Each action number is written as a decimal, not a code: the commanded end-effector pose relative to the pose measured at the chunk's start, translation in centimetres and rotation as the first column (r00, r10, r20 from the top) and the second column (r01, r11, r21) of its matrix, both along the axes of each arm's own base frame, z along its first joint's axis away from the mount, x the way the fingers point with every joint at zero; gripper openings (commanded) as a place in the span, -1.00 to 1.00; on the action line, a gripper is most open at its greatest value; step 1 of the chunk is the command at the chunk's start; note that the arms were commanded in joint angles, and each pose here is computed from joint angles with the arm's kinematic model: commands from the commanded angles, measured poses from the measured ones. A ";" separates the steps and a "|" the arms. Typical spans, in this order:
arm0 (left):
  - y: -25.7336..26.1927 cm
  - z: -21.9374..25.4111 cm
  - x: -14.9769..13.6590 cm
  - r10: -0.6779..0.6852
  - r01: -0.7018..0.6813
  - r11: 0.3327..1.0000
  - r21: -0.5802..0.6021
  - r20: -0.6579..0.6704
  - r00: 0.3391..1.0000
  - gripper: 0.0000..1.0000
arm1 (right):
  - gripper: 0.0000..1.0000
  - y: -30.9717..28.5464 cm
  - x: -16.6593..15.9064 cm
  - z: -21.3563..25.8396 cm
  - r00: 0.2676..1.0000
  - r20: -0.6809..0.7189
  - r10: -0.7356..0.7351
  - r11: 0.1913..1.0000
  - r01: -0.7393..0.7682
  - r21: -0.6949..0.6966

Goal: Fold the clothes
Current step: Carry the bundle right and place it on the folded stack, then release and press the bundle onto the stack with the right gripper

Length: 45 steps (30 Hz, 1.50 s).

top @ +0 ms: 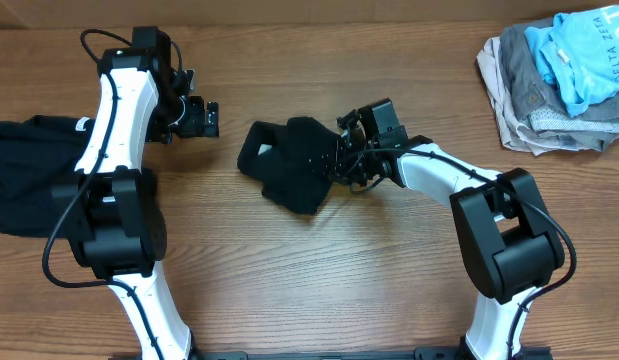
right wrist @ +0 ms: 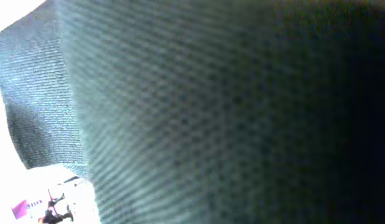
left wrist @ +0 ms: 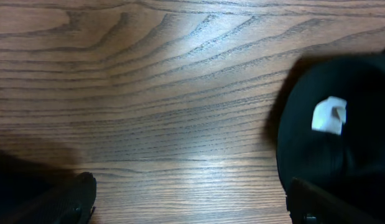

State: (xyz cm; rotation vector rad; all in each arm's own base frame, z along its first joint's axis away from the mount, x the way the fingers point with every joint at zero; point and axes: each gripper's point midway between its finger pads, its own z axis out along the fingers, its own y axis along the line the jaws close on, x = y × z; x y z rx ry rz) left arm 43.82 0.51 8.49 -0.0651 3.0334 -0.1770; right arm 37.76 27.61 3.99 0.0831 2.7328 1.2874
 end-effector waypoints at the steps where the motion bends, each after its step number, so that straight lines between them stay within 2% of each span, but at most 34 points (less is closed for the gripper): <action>1: -0.6 0.3 0.3 -0.030 0.030 1.000 -0.008 0.012 0.999 1.00 | -0.92 -0.3 1.0 2.0 1.000 0.026 -0.014 0.998 0.012 0.063; 5: -0.6 -0.1 0.1 -0.030 0.030 1.000 -0.009 0.006 1.000 1.00 | -0.92 -2.8 3.1 5.9 0.991 0.119 -0.064 0.994 0.053 0.093; 9: -0.6 -0.5 0.0 -0.030 0.030 0.999 -0.009 0.001 1.000 1.00 | -0.92 -7.8 5.4 11.0 0.963 0.215 -0.164 0.983 0.141 0.118; 13: -0.6 -1.1 -0.1 -0.030 0.030 1.000 -0.010 -0.001 1.000 0.99 | -0.92 -13.5 7.3 16.0 0.910 0.317 -0.266 0.961 0.222 0.167; 19: -0.6 -1.5 -0.3 -0.030 0.029 1.000 -0.010 -0.007 1.000 0.99 | -0.92 -21.4 9.4 19.7 0.824 0.414 -0.388 0.922 0.340 0.186; 26: -0.6 -1.6 -0.2 -0.023 0.023 1.000 -0.011 -0.005 1.000 0.99 | -0.93 -30.1 11.4 23.8 0.680 0.562 -0.470 0.871 0.462 0.170; 32: -1.5 -1.4 0.3 -0.028 0.029 0.999 -0.042 0.015 0.999 1.00 | -0.93 -36.2 13.2 28.7 0.528 0.680 -0.509 0.806 0.568 0.163; 37: -2.2 -1.4 0.6 -0.021 0.022 0.999 -0.049 0.025 0.999 1.00 | -0.93 -40.9 15.0 31.1 0.397 0.753 -0.524 0.741 0.649 0.173; 45: -2.9 -1.4 -0.1 -0.038 0.037 0.998 -0.052 -0.002 0.999 1.00 | -0.93 -45.4 18.2 28.4 0.318 0.739 -0.594 0.704 0.649 0.288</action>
